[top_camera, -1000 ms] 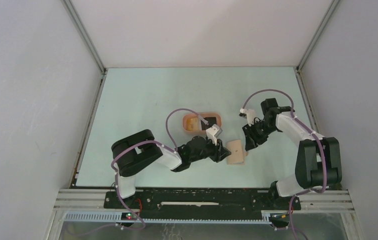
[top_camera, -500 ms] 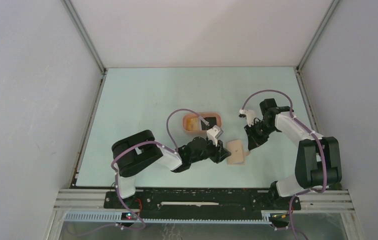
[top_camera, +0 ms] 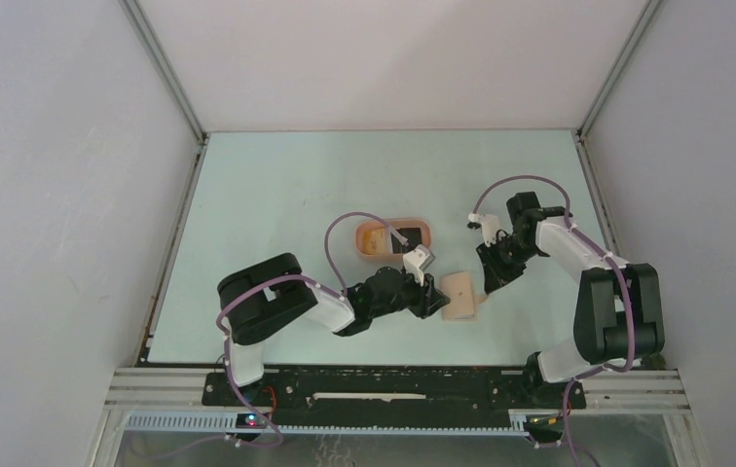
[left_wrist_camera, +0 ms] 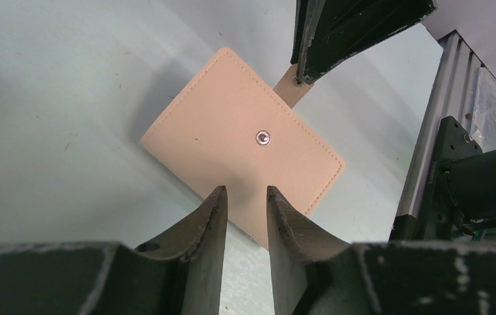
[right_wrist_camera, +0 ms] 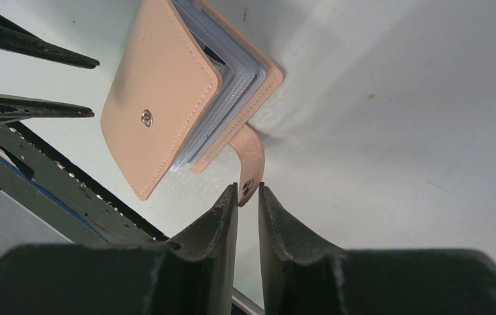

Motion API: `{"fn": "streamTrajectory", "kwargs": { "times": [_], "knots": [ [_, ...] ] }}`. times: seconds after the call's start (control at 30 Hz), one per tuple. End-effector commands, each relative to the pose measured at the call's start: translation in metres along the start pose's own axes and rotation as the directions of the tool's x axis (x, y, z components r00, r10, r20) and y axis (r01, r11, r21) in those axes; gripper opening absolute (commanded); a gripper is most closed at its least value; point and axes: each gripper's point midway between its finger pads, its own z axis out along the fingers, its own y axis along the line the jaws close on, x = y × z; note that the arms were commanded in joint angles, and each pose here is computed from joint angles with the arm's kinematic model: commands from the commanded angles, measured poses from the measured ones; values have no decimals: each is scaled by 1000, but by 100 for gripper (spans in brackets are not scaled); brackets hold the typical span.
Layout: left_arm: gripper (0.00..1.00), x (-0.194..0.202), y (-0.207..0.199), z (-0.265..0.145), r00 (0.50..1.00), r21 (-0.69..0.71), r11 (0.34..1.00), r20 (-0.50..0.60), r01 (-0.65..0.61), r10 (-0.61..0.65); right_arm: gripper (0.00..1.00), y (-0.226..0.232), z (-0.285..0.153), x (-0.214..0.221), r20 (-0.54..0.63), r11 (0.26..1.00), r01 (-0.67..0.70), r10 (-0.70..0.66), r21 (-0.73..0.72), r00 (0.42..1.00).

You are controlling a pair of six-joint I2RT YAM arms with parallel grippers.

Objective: Put the credit cards into the card holder
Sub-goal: Close the card holder at the center of the board.

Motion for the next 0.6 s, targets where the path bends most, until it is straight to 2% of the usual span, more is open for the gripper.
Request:
{"fn": "streamTrajectory", "kwargs": {
  "times": [0.0,0.2,0.57],
  "knots": [
    [34,-32,-16,4,996,28,999,82,-41,39,23,-3,-1,-3,3,1000,-19,19,8,1000],
    [34,-32,-16,4,996,28,999,82,-44,41,0,-5,-1,-2,-1,1000,-29,29,11,1000],
    [35,-31,-22,15,998,51,998,54,-48,45,0,4,-26,-34,169,1000,8,-10,13,986]
  ]
}}
